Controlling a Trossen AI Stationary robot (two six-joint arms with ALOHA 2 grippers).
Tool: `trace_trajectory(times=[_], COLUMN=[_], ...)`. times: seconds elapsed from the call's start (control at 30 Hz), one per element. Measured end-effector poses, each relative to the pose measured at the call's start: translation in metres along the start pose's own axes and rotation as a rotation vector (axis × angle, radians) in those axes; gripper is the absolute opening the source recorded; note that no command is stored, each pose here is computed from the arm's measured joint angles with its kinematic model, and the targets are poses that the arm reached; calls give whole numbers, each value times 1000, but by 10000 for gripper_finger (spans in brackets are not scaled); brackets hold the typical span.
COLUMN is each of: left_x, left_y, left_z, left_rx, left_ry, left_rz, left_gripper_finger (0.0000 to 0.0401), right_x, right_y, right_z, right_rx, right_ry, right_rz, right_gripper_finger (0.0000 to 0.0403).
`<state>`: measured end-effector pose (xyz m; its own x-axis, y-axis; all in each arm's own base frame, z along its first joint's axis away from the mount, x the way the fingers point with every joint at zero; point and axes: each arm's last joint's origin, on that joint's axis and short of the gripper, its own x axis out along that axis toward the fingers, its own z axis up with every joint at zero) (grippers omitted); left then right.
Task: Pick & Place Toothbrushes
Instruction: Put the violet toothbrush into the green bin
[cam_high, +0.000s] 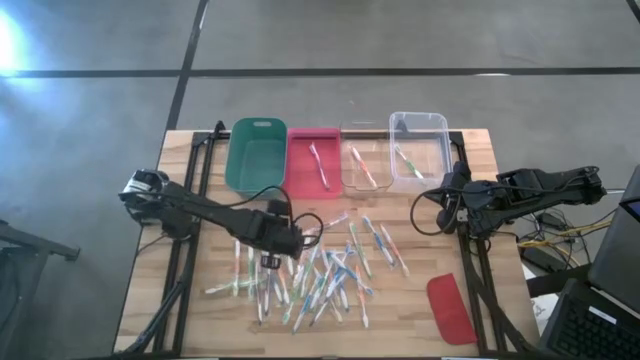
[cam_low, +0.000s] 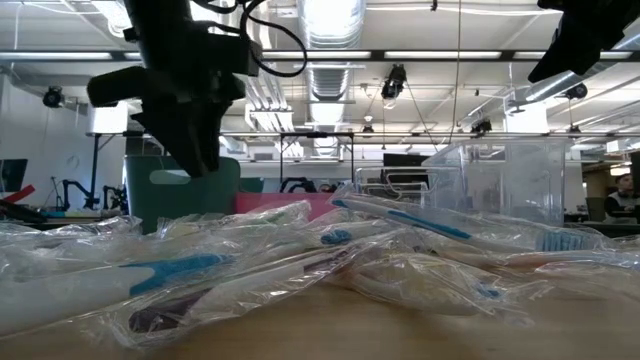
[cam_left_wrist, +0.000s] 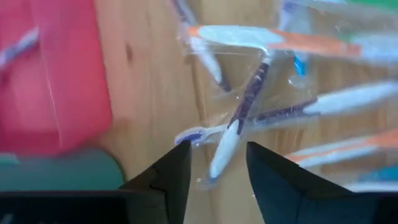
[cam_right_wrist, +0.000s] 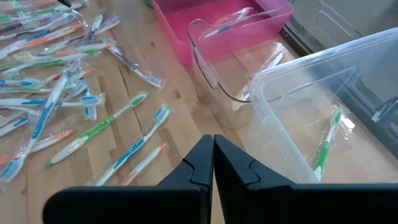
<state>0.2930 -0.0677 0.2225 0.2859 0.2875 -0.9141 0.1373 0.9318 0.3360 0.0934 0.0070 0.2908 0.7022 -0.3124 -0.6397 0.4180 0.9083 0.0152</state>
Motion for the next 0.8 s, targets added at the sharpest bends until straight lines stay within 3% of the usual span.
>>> trace_trajectory(times=[0.1,0.23,0.37,0.8], left_x=[0,0,5,43], left_y=[-1,-1,-5,-3], left_z=[1,7,7,-27], left_rx=[125,110,185,299], left_ry=[-14,-78,-103,52], left_rz=[-1,-4,-56,-80], left_gripper_finger=[171,172,170,154], right_x=[0,0,0,0], right_y=[0,0,0,0], right_z=[0,0,0,0], right_rx=[1,0,1,0], right_ry=[0,0,0,0], right_rz=[0,0,0,0], right_gripper_finger=[8,8,8,8])
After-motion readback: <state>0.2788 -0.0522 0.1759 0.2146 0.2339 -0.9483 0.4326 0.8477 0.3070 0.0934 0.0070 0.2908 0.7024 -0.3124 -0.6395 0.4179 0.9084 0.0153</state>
